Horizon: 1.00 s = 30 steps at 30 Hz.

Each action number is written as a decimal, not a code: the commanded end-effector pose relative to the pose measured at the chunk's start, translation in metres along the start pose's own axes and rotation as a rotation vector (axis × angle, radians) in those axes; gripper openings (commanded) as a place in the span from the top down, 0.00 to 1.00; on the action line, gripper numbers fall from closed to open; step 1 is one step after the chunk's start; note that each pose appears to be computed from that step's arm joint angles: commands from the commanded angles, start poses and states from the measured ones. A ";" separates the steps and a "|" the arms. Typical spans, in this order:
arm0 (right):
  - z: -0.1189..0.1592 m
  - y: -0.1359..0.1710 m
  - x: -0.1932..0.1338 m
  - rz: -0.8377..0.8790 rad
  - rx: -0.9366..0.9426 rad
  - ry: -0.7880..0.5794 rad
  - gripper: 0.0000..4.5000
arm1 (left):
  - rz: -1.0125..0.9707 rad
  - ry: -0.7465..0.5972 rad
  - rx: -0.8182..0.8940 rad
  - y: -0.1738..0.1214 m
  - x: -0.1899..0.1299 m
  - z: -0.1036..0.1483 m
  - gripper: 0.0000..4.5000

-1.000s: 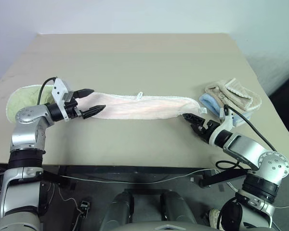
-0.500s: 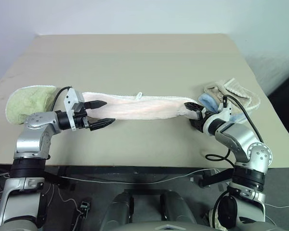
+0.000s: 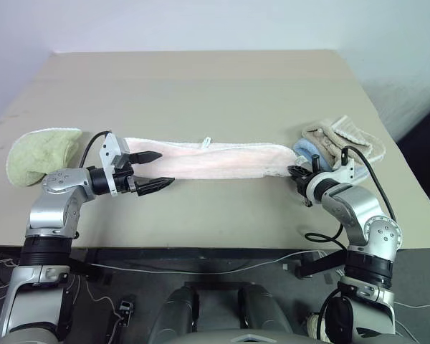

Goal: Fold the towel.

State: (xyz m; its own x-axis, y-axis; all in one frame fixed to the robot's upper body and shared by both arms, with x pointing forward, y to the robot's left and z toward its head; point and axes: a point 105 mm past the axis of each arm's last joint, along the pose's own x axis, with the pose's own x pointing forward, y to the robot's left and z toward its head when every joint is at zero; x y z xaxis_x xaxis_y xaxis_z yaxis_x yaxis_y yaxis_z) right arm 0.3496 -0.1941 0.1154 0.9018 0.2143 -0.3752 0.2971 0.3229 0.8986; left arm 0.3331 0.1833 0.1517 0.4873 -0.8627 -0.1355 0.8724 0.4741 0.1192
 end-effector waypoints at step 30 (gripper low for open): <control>-0.093 0.085 0.028 0.426 -1.477 0.327 1.00 | 0.007 -0.044 0.027 -0.009 0.015 0.004 0.00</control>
State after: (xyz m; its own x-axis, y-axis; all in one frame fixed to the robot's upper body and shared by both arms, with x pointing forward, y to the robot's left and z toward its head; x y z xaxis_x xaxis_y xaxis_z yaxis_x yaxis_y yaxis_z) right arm 0.3678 -0.0807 0.1535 0.6738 0.6269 -0.3912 -0.6616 0.7475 0.0585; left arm 0.3334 0.1672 0.1415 0.4898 -0.8639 -0.1175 0.8713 0.4803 0.1006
